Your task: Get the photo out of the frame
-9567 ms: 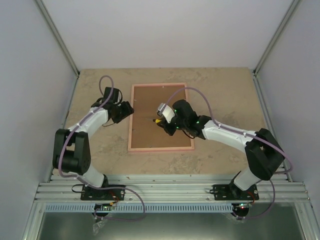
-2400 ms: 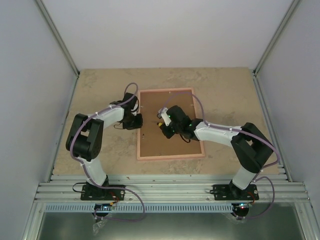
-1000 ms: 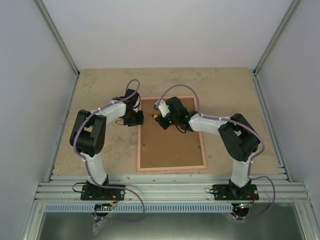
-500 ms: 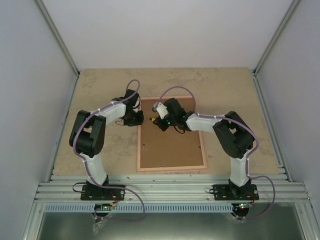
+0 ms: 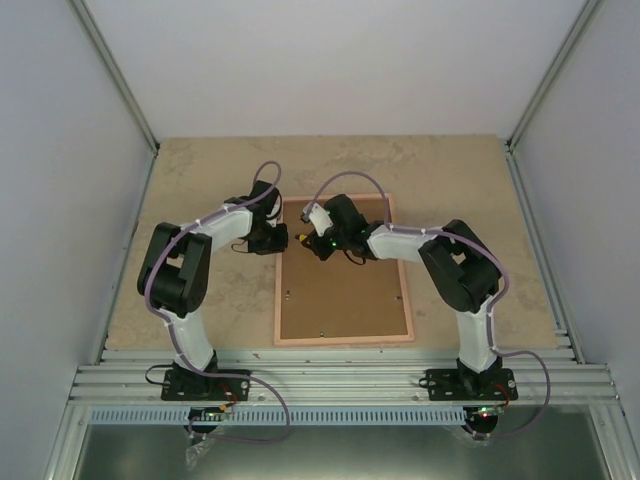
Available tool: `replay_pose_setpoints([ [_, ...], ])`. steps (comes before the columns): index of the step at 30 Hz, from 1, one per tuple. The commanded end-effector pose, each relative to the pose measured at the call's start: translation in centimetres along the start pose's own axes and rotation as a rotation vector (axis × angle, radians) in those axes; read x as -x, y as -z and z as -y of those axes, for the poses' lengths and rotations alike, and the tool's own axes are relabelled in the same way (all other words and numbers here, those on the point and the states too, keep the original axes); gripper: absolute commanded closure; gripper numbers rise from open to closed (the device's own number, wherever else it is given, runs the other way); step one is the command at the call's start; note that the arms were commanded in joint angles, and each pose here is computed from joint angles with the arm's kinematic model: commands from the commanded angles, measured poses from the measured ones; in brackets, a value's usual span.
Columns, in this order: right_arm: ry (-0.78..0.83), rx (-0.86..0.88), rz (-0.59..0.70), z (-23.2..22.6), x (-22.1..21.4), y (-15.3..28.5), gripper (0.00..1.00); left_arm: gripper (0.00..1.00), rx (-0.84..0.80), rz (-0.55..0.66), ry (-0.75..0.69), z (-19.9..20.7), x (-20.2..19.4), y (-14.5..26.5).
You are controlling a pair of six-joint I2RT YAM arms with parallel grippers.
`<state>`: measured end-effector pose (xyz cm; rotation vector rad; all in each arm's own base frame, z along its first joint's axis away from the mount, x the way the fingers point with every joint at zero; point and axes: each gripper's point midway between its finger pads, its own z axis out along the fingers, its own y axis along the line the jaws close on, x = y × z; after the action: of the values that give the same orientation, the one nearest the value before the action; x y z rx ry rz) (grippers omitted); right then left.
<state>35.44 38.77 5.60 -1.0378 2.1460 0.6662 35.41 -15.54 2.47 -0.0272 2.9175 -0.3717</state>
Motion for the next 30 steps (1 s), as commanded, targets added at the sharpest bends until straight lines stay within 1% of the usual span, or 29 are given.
replay_pose_setpoints([
  [1, 0.006, -0.007, 0.026, 0.5, 1.0, -1.0, 1.0, 0.9, -0.008, -0.074, -0.015, 0.1, -2.4, -0.3],
  [4, 0.004, -0.013, 0.019, 0.8, 0.9, -1.3, 1.0, 0.91, -0.011, -0.075, -0.014, 0.1, -2.4, -0.3],
  [16, -0.027, -0.146, -0.013, 3.2, -0.2, -1.0, 1.0, 0.94, -0.006, -0.078, -0.012, 0.0, -2.6, -0.5],
  [30, -0.094, -0.277, 0.026, 5.4, 0.4, 0.3, 1.0, 0.98, -0.024, -0.082, 0.007, 0.2, -2.8, -0.6],
])
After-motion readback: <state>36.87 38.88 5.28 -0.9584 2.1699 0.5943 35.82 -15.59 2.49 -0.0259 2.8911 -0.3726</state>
